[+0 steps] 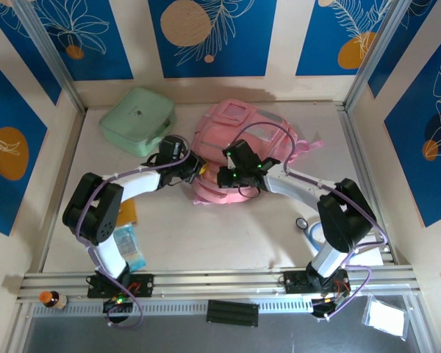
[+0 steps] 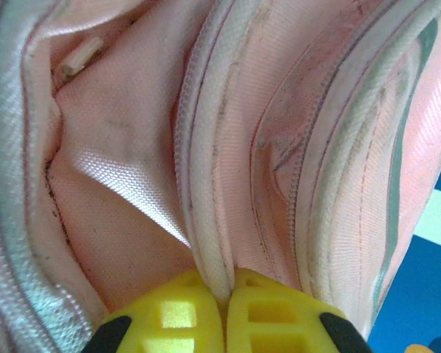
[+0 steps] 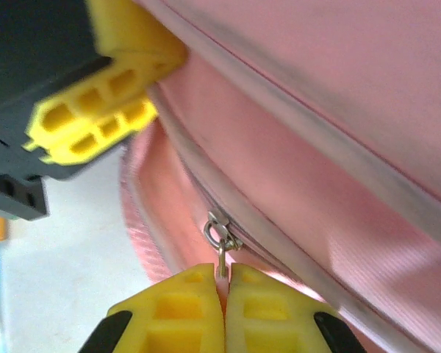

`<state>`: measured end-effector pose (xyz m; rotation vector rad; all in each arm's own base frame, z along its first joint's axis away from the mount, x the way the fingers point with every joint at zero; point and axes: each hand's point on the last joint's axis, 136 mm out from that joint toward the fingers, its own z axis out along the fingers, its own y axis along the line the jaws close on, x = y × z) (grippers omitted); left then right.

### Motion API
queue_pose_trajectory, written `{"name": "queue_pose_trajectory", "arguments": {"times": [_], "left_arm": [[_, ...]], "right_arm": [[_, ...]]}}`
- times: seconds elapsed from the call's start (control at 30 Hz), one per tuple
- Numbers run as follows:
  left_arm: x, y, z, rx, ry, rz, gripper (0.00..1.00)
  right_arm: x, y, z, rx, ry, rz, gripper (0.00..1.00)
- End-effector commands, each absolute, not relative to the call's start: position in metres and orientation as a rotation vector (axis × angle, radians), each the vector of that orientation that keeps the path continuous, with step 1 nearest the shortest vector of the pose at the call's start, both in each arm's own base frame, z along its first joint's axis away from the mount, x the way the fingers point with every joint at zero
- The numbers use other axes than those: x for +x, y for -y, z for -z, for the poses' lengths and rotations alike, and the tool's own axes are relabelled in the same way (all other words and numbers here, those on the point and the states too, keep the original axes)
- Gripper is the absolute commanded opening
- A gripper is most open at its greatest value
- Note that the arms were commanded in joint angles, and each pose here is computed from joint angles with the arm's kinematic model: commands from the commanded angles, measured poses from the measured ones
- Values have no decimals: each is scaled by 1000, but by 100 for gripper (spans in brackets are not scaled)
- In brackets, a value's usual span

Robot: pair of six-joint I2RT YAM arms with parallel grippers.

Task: Pack books, pencil case, and school supplies into a backpack

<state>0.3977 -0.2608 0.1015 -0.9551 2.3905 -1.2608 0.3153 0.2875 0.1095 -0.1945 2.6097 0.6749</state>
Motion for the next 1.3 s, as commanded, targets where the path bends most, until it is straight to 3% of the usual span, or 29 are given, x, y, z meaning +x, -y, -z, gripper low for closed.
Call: {"name": "queue_pose_trajectory", "arguments": {"times": [0.0,0.37,0.77,1.0,1.27], "left_arm": [[411,257,-113,-920,-2344,1237,1],[414,237,-113,-873,-2360,1158,0],[397,216,-85,-759,-2524,1020,0],[391,213,-77,-715,-2578,1020,0],[391,216,-78,-692,-2587,1047,0]], "right_arm": [[306,-252,-107,-131,-2617,-483,0],[299,-165,-97,-36,-2591,-150,0],[362,-120,-122,177,-2549,-284,0],[390,-99,-128,321,-2519,-351,12],[398,-72,-123,524,-2537,-358,14]]}}
